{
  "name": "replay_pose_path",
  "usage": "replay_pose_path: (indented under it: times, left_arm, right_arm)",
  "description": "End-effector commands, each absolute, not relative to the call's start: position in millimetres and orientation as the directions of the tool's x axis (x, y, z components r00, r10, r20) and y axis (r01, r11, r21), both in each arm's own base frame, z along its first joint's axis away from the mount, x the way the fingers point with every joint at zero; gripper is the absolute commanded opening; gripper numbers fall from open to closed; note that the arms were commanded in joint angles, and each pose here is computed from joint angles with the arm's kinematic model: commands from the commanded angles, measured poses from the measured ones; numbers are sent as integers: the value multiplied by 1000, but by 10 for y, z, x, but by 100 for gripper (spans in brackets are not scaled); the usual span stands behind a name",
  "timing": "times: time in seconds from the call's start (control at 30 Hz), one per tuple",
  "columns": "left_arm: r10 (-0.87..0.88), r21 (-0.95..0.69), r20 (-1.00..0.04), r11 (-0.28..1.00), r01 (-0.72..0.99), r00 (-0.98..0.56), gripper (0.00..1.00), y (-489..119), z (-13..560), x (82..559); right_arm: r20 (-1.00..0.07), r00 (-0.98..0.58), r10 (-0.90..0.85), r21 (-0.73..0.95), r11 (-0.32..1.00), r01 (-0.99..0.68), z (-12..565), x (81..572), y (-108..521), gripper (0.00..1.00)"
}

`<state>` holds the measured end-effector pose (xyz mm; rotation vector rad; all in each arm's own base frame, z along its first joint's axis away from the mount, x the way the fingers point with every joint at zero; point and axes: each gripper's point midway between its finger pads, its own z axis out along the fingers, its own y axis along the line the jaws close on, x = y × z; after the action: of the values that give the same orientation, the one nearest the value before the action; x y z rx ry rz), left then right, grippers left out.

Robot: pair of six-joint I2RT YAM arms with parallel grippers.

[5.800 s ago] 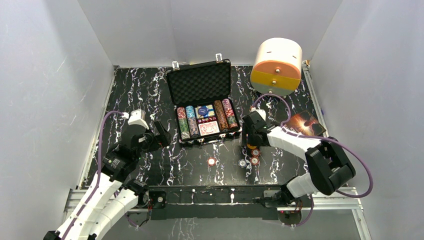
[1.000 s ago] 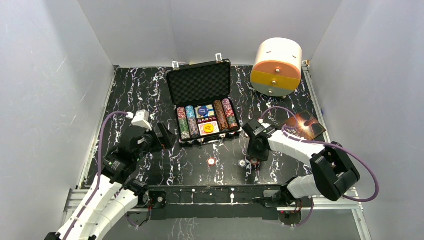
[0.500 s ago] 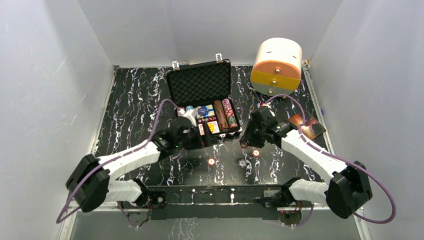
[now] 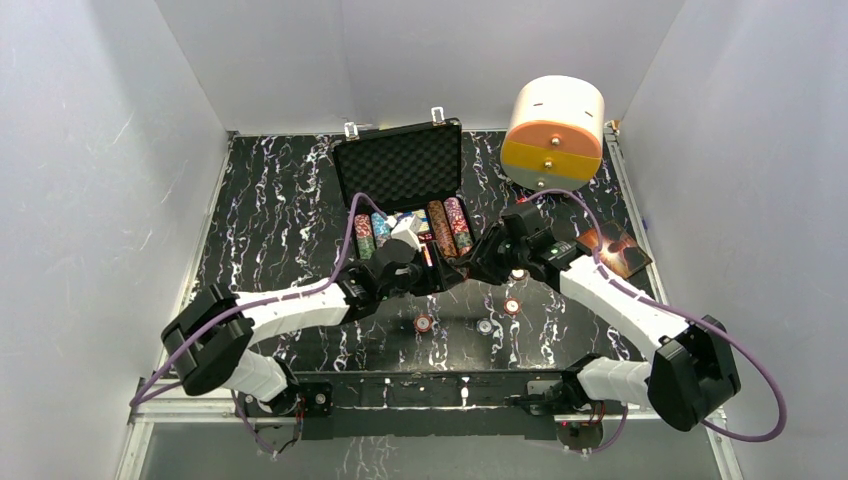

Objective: Pack up texas hold em set

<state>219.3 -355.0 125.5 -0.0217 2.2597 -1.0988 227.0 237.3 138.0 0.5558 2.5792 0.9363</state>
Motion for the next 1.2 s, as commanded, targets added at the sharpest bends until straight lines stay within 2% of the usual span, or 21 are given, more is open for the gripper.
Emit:
replay_pose_path:
  times: [0.0, 0.03, 0.13, 0.33, 0.37, 0.43, 0.6, 0.67, 0.87, 1.17]
  left_arm:
    - [-351, -727, -590, 622, 290, -727, 46, -3679, 1652, 2448]
    - [-340, -719, -600, 627, 301, -724, 39, -3697, 1660, 2459]
    - [-312, -699, -618, 638, 323, -721, 30, -3731, 1662, 2477]
    - [-305, -667, -651, 667, 332, -695, 2, -3674, 1662, 2525]
    - [-301, -658, -661, 673, 338, -687, 0, -3661, 1667, 2535]
    - [-277, -630, -687, 688, 361, -671, 0, -3647, 1676, 2551]
    - [-115, -474, -779, 751, 459, -616, 0, -3552, 1626, 2567]
    - [6, -373, -818, 756, 538, -576, 0, -3524, 1625, 2559]
    - [255, -191, -831, 703, 685, -494, 0, -3521, 1563, 2707]
    - [423, -265, -784, 432, 862, -453, 0, -3671, 1440, 2867]
  right_arm:
    - [-153, -853, 499, 760, 612, 221, 1704, 2446, 2584, 48]
    - [-152, -853, 500, 760, 610, 223, 1705, 2456, 2588, 48]
    - [-149, -852, 501, 756, 614, 229, 1690, 2488, 2595, 48]
    - [-143, -851, 506, 749, 617, 241, 1651, 2525, 2588, 48]
    - [-143, -849, 508, 749, 616, 243, 1645, 2533, 2579, 48]
    - [-152, -847, 510, 751, 616, 237, 1652, 2576, 2556, 50]
    - [-223, -842, 492, 740, 648, 183, 1707, 2779, 2347, 73]
    - [-266, -832, 487, 726, 669, 160, 1749, 2888, 2176, 76]
    - [-316, -789, 526, 685, 702, 194, 1660, 3004, 1589, 76]
    - [-293, -780, 553, 640, 720, 270, 1291, 2714, 1206, 75]
